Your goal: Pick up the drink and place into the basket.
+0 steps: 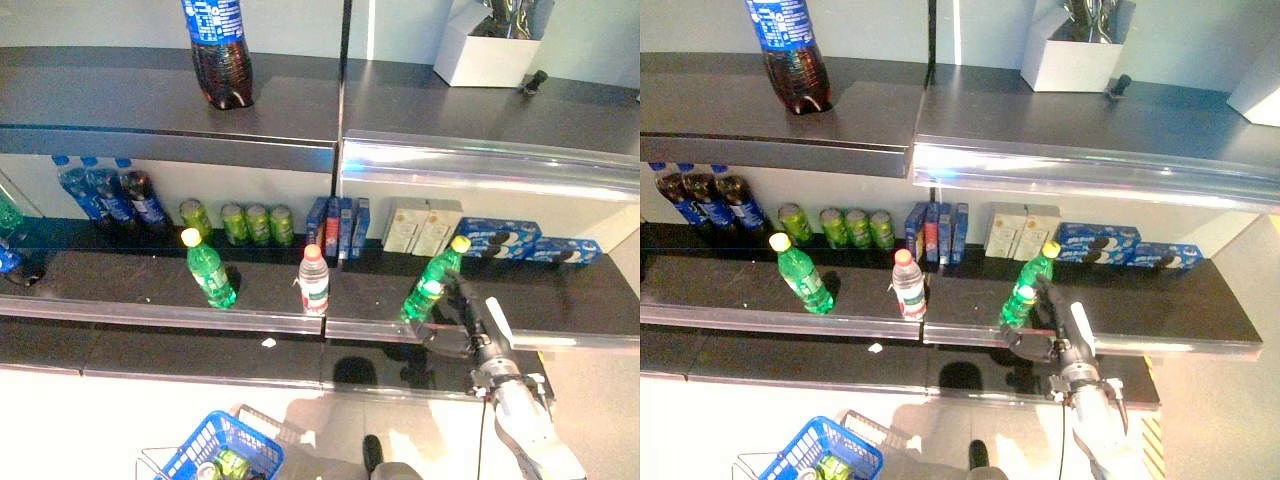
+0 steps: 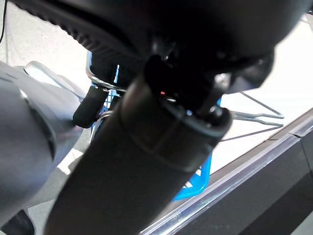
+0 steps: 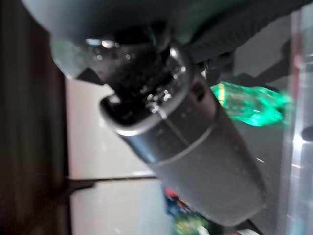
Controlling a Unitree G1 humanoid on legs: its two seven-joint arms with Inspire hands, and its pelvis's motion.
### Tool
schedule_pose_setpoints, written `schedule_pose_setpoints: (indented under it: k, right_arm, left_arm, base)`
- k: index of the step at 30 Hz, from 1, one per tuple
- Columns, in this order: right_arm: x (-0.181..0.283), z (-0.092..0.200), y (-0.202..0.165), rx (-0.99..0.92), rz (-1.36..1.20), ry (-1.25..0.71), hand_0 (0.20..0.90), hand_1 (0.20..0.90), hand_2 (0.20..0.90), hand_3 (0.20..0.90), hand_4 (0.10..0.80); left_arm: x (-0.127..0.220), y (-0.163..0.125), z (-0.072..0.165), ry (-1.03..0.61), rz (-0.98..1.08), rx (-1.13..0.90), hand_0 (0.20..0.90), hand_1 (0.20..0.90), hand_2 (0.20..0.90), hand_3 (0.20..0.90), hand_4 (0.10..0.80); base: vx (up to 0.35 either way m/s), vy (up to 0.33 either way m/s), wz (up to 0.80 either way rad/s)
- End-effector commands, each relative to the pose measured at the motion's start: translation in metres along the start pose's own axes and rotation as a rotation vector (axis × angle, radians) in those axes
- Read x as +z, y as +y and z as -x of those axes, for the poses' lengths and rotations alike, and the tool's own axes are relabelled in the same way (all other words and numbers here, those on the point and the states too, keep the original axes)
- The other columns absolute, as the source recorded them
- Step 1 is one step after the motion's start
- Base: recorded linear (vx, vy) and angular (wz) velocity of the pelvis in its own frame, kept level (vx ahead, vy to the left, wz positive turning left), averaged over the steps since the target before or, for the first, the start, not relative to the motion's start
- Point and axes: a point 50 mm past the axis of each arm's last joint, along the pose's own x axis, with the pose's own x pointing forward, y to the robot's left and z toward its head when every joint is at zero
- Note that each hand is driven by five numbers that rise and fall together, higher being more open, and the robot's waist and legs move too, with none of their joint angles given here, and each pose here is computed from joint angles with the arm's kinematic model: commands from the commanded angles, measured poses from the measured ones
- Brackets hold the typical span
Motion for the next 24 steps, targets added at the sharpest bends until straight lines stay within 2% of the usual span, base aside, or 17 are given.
schedule_pose_setpoints:
  k: [1, 8, 19, 24]
  right_arm:
    - [0.086, -0.011, -0.027, -0.145, -0.062, -0.459, 0.9, 0.9, 0.9, 0.9, 0.8]
    - [0.096, -0.008, -0.038, -0.272, -0.082, -0.514, 0.9, 0.9, 0.9, 0.9, 0.8]
    - [0.078, -0.01, -0.034, -0.247, -0.159, -0.414, 0.9, 0.9, 0.9, 0.9, 0.8]
    - [0.077, -0.014, -0.03, -0.226, -0.098, -0.409, 0.9, 0.9, 0.9, 0.9, 0.8]
  left_arm:
    - [0.034, -0.011, 0.0, -0.155, 0.062, -0.058, 0.3, 0.3, 0.3, 0.2, 0.1]
    - [0.03, -0.013, -0.001, -0.141, 0.066, -0.064, 0.3, 0.3, 0.3, 0.2, 0.1]
    - [0.026, -0.012, 0.0, -0.132, 0.067, -0.061, 0.3, 0.3, 0.3, 0.2, 0.1]
    - [0.027, -0.014, 0.0, -0.129, 0.065, -0.065, 0.3, 0.3, 0.3, 0.2, 0.1]
  base:
    - [-0.006, 0.012, -0.09]
    - [0.0, 0.0, 0.0]
    - [0.014, 0.011, 0.01]
    - [0.006, -0.002, 0.0]
